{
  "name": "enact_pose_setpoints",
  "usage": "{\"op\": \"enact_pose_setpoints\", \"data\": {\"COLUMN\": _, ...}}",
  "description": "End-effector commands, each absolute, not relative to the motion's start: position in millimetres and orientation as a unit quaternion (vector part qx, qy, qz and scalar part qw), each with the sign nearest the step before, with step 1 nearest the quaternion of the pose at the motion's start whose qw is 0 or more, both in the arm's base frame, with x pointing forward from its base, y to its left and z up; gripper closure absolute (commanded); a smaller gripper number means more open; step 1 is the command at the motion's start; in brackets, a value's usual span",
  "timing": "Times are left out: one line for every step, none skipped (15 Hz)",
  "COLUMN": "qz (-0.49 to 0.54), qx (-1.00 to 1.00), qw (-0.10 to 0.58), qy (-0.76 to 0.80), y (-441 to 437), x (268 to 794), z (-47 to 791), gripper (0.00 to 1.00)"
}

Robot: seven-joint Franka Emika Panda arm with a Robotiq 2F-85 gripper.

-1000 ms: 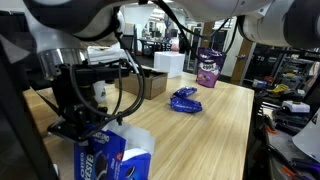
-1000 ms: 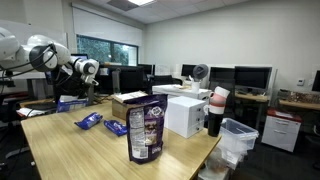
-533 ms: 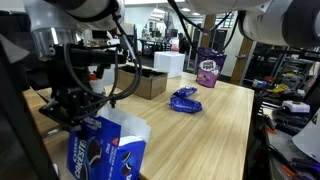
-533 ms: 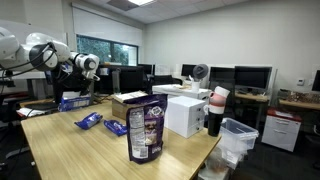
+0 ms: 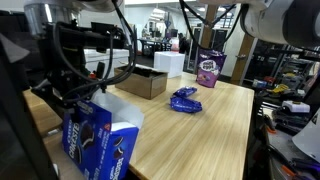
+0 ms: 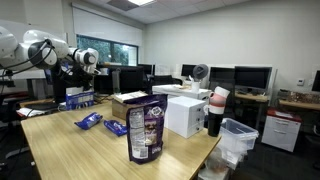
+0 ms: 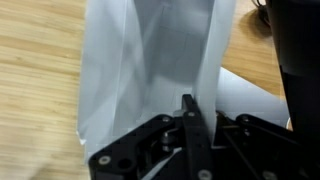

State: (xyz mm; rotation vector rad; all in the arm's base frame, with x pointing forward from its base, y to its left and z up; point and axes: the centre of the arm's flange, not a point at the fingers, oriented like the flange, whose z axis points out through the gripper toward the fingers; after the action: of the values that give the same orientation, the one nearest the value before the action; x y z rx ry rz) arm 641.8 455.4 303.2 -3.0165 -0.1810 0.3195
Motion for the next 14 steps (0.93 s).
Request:
{"op": "enact_pose_setpoints", "data": {"qz": 0.078, "qx": -0.996, "qw": 0.023, "qy": -0.036, "y": 448.7, "x": 628.7, "z": 332.0, "gripper": 0.95}}
{"op": "enact_pose_setpoints", "data": {"qz": 0.071, "qx": -0.997, "qw": 0.019, "qy": -0.032, "y": 449.1, "x": 628.0, "z": 336.4, "gripper": 0.95}}
{"op": "enact_pose_setpoints", "data": {"qz": 0.065, "qx": -0.997, "qw": 0.015, "qy": -0.028, "y": 449.6, "x": 627.6, "z": 340.4, "gripper": 0.95}}
{"op": "enact_pose_setpoints", "data": {"qz": 0.058, "qx": -0.998, "qw": 0.01, "qy": -0.023, "y": 451.2, "x": 626.9, "z": 344.9, "gripper": 0.95}}
{"op": "enact_pose_setpoints", "data": {"qz": 0.054, "qx": -0.998, "qw": 0.006, "qy": -0.02, "y": 452.3, "x": 626.5, "z": 347.4, "gripper": 0.95}}
{"op": "enact_pose_setpoints", "data": {"qz": 0.05, "qx": -0.999, "qw": 0.003, "qy": -0.016, "y": 453.5, "x": 626.5, "z": 351.0, "gripper": 0.95}}
{"op": "enact_pose_setpoints", "data": {"qz": 0.045, "qx": -0.999, "qw": -0.001, "qy": -0.013, "y": 454.1, "x": 626.3, "z": 352.8, "gripper": 0.95}}
{"op": "enact_pose_setpoints", "data": {"qz": 0.042, "qx": -0.999, "qw": -0.003, "qy": -0.008, "y": 454.6, "x": 626.6, "z": 354.9, "gripper": 0.95}}
{"op": "enact_pose_setpoints", "data": {"qz": 0.04, "qx": -0.999, "qw": -0.005, "qy": -0.005, "y": 455.1, "x": 626.6, "z": 356.3, "gripper": 0.95}}
{"op": "enact_pose_setpoints", "data": {"qz": 0.037, "qx": -0.999, "qw": -0.014, "qy": -0.001, "y": 454.9, "x": 625.9, "z": 357.8, "gripper": 0.95}}
{"op": "enact_pose_setpoints", "data": {"qz": 0.035, "qx": -0.999, "qw": -0.021, "qy": 0.005, "y": 455.1, "x": 625.3, "z": 362.3, "gripper": 0.95}}
{"op": "enact_pose_setpoints", "data": {"qz": 0.034, "qx": -0.999, "qw": -0.025, "qy": 0.01, "y": 454.9, "x": 625.0, "z": 364.4, "gripper": 0.95}}
{"op": "enact_pose_setpoints", "data": {"qz": 0.034, "qx": -0.999, "qw": -0.031, "qy": 0.016, "y": 454.6, "x": 624.8, "z": 368.8, "gripper": 0.95}}
{"op": "enact_pose_setpoints", "data": {"qz": 0.033, "qx": -0.999, "qw": -0.035, "qy": 0.021, "y": 453.8, "x": 624.7, "z": 371.3, "gripper": 0.95}}
